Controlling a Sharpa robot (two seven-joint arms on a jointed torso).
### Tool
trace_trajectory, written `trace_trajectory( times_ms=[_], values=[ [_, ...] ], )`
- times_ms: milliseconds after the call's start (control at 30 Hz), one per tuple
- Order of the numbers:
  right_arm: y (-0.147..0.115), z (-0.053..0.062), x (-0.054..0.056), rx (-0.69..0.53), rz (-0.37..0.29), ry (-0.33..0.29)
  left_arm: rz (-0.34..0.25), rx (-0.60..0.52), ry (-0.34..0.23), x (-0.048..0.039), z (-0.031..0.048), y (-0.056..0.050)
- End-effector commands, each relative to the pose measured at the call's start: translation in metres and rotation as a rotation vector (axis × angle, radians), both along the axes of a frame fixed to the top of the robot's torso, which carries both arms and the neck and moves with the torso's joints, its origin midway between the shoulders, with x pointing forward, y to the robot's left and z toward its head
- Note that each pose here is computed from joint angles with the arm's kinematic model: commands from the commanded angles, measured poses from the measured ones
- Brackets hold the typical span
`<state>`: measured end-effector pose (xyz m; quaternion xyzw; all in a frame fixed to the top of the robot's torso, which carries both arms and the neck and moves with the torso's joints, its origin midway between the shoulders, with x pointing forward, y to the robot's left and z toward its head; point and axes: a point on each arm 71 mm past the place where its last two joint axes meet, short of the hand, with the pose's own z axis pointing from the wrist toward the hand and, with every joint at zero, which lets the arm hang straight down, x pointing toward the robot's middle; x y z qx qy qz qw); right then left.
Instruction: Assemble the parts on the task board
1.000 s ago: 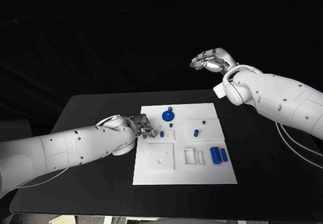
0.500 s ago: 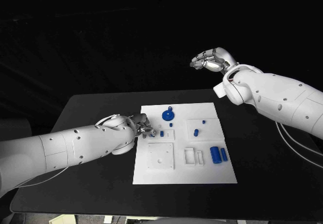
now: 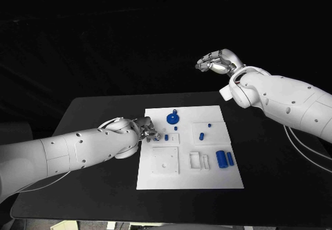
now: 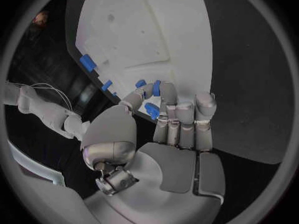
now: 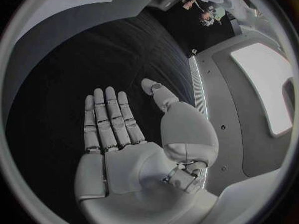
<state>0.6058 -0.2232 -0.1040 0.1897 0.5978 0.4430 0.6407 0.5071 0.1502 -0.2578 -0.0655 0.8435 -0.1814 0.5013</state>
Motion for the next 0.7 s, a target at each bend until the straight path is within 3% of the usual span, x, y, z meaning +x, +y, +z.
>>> trace_trajectory(
  times_ms=[33, 433, 700],
  values=[
    [0.0009, 0.0006, -0.0003, -0.004, 0.009, -0.001, -0.019, 0.022, 0.038, -0.0014, -0.0043, 0.0],
    [0.0029, 0.0006, -0.0006, -0.004, 0.014, 0.001, -0.047, 0.064, 0.097, -0.0011, -0.0083, -0.0015],
    [0.0027, 0.0006, -0.0006, -0.004, 0.014, 0.001, -0.048, 0.067, 0.097, 0.0002, -0.0072, -0.0027]
  ],
)
